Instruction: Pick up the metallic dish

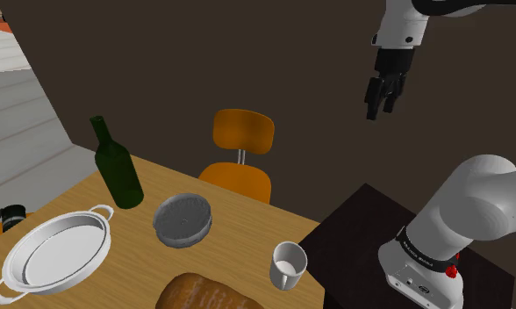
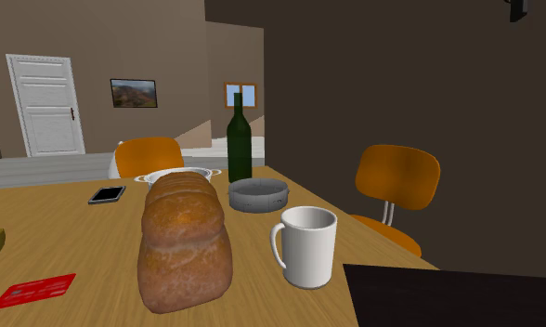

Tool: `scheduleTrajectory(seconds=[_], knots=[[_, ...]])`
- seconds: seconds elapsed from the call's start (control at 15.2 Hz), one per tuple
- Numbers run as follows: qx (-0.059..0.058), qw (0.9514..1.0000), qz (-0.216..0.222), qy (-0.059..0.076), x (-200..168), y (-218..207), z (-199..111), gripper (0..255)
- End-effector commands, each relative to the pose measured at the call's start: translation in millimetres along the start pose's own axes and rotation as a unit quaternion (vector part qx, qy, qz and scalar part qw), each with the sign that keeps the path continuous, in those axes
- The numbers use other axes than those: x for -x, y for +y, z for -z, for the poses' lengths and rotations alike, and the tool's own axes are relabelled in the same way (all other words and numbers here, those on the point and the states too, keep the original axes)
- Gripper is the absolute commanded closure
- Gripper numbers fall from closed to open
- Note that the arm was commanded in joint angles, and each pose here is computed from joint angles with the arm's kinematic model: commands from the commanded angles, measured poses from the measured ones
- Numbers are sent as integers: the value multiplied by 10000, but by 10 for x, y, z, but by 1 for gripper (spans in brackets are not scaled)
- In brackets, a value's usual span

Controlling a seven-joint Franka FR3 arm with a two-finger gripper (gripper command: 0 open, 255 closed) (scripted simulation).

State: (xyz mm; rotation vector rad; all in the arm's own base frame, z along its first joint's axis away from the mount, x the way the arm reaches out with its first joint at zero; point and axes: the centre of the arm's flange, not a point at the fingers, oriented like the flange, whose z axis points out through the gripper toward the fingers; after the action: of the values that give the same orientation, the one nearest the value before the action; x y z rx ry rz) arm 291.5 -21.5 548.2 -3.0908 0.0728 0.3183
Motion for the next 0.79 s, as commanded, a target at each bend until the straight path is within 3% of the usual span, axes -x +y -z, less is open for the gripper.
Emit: scheduleTrajectory(seconds=[0.0, 0.73], knots=[[0, 10000, 0, 0, 0, 0, 0, 0], [183, 9995, -117, 234, -651, -1134, -655, 0]])
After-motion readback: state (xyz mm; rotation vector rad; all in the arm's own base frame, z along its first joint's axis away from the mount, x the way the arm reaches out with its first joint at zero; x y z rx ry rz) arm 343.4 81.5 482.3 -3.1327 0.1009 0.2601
